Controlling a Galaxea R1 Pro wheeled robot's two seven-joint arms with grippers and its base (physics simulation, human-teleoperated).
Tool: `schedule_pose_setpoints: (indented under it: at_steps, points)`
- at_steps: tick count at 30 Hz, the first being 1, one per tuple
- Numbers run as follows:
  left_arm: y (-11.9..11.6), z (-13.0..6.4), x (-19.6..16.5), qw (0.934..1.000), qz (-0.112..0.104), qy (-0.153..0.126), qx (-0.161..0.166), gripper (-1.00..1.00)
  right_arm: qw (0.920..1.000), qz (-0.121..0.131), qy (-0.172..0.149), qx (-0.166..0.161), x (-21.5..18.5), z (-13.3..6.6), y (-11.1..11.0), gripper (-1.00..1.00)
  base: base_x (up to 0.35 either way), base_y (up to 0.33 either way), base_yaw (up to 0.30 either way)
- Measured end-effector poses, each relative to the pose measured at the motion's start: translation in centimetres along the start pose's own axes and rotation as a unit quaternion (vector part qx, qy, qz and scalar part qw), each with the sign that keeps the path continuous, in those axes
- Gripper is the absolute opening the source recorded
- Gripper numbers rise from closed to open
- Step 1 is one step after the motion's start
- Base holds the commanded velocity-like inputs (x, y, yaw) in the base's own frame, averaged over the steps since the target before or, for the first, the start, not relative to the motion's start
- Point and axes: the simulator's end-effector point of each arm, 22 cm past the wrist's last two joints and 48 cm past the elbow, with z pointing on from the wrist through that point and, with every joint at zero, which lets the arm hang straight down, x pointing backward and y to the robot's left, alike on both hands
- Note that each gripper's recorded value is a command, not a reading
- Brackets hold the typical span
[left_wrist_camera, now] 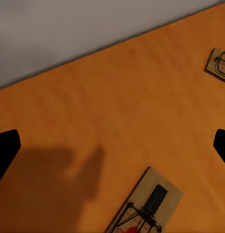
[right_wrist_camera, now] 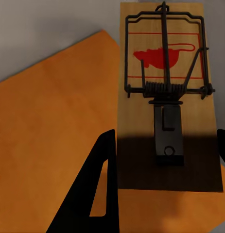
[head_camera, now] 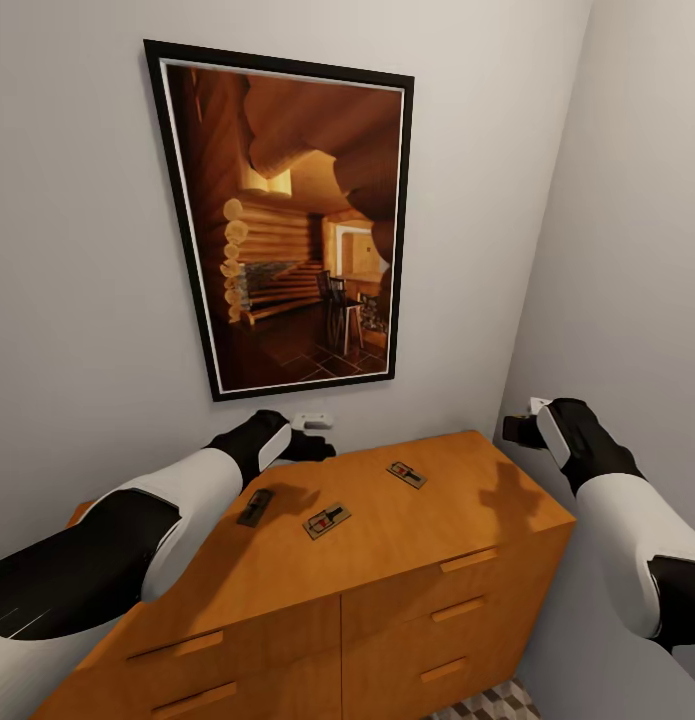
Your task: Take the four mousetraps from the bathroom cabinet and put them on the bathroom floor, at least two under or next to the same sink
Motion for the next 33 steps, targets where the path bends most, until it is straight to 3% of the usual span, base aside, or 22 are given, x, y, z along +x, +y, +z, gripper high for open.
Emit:
schedule_pose_setpoints:
  at_steps: [11,25,33]
  points:
    - [0.1,0.0,0.0,1.0000,0.002,0.001,-0.002,1.00,0.9999,0.002,-0.012,0.000,0.1,0.7,-0.1,-1.00,-0.027,0.003,0.000]
    - [0.2,0.1,0.0,1.0000,0.001,0.001,-0.004,1.00,0.9999,0.003,-0.010,0.002,0.7,1.2,-0.2,-1.00,-0.236,0.149,0.000]
    - [0.3,0.0,0.0,1.0000,0.003,0.000,-0.005,1.00,0.9999,0.003,-0.010,0.000,0.7,1.2,0.1,-1.00,-0.076,0.060,0.000]
